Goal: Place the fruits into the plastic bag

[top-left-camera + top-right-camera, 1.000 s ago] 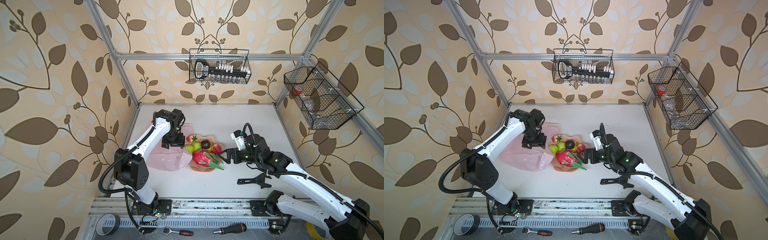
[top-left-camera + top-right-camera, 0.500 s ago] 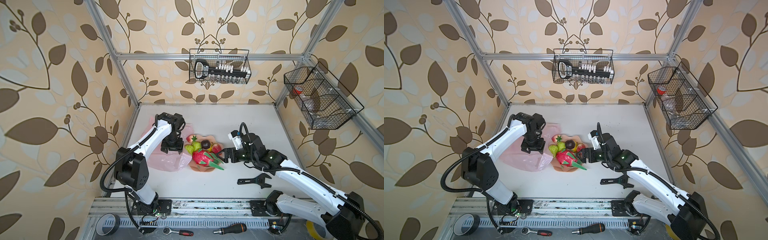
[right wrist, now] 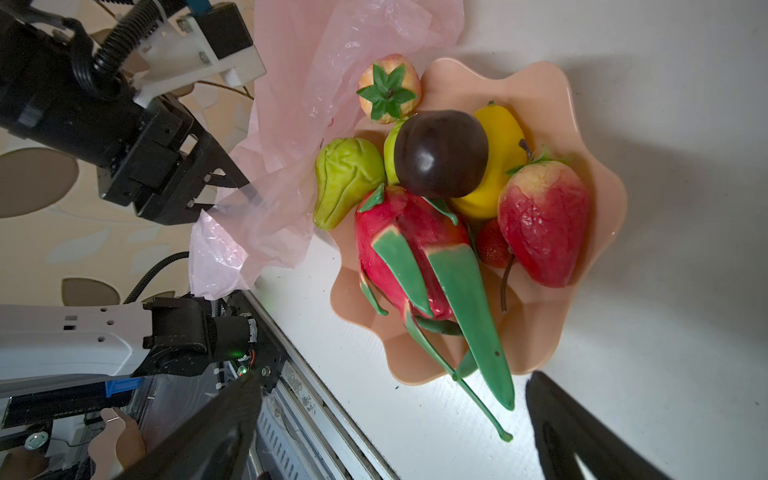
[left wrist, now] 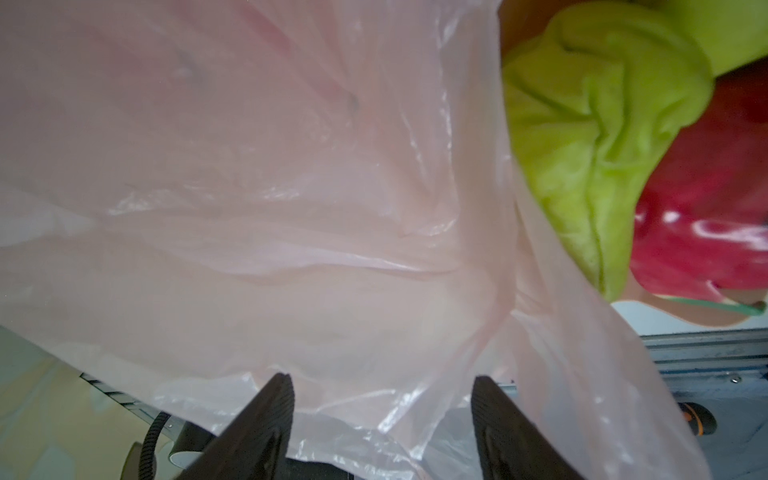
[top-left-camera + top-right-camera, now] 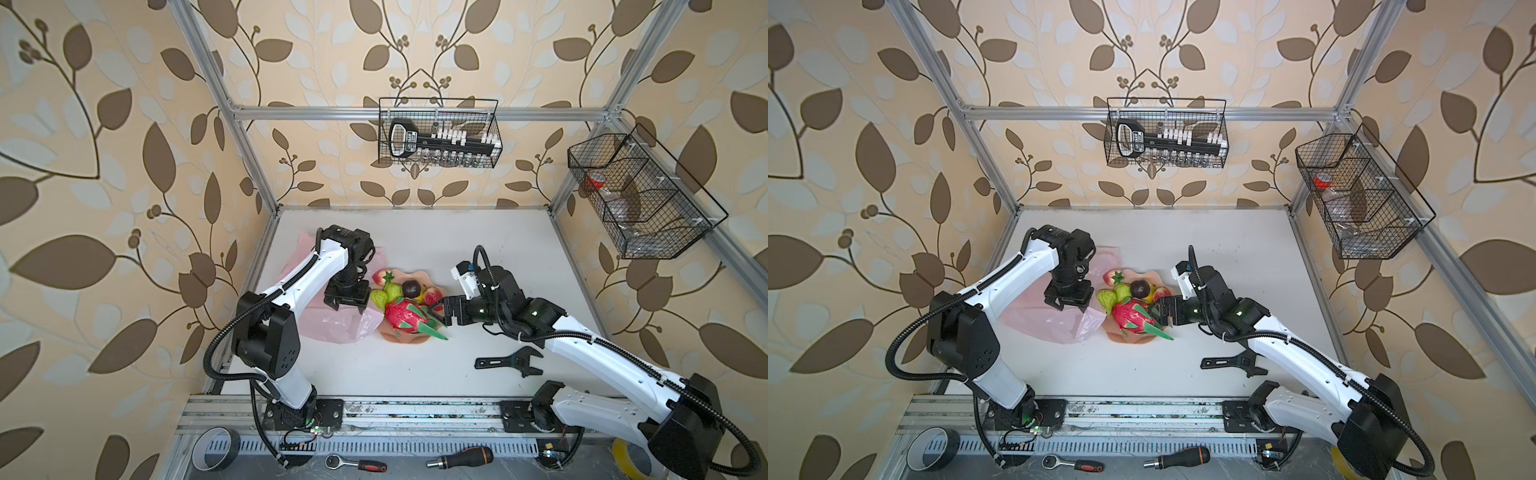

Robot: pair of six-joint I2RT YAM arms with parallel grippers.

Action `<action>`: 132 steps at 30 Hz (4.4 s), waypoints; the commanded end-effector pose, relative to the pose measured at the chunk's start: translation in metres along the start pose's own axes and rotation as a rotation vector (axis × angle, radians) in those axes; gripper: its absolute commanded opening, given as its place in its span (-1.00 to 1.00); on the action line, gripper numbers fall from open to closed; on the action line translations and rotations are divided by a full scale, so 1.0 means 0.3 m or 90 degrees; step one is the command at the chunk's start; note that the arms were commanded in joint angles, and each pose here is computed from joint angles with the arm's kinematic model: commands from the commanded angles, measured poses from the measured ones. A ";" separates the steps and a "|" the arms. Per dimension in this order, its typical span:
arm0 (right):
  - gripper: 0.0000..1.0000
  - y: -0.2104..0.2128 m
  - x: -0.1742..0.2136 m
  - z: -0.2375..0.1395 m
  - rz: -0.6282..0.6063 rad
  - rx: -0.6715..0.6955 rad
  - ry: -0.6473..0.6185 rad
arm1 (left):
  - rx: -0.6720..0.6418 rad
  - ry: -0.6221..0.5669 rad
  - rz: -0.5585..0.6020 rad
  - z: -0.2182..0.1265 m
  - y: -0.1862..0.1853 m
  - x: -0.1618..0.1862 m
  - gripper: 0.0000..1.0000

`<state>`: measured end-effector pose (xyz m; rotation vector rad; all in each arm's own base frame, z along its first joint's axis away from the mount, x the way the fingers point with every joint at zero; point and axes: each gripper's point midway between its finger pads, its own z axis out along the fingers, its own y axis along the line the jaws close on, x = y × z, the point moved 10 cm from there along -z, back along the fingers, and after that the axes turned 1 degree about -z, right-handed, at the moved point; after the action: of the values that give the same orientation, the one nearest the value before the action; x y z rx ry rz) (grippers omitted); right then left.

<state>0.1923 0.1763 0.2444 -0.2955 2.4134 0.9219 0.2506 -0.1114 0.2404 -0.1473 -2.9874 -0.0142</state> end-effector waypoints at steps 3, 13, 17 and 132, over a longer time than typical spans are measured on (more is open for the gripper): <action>1.00 0.023 -0.016 -0.002 -0.005 -0.017 -0.008 | -0.043 0.022 0.027 -0.030 0.001 0.028 0.40; 1.00 0.025 -0.018 0.005 -0.002 -0.027 -0.007 | -0.068 0.037 0.037 0.007 -0.022 0.012 0.41; 1.00 0.028 -0.020 0.002 -0.005 -0.029 -0.009 | -0.081 0.039 0.036 0.015 -0.023 -0.001 0.40; 0.83 0.449 -0.191 0.412 -0.097 -0.159 0.010 | -0.121 -0.367 -0.084 -0.276 0.163 0.211 -0.97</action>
<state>0.2331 0.3472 0.2739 -0.6049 2.2648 1.1482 0.2100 -0.0641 0.3184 0.0150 -3.5182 -0.2570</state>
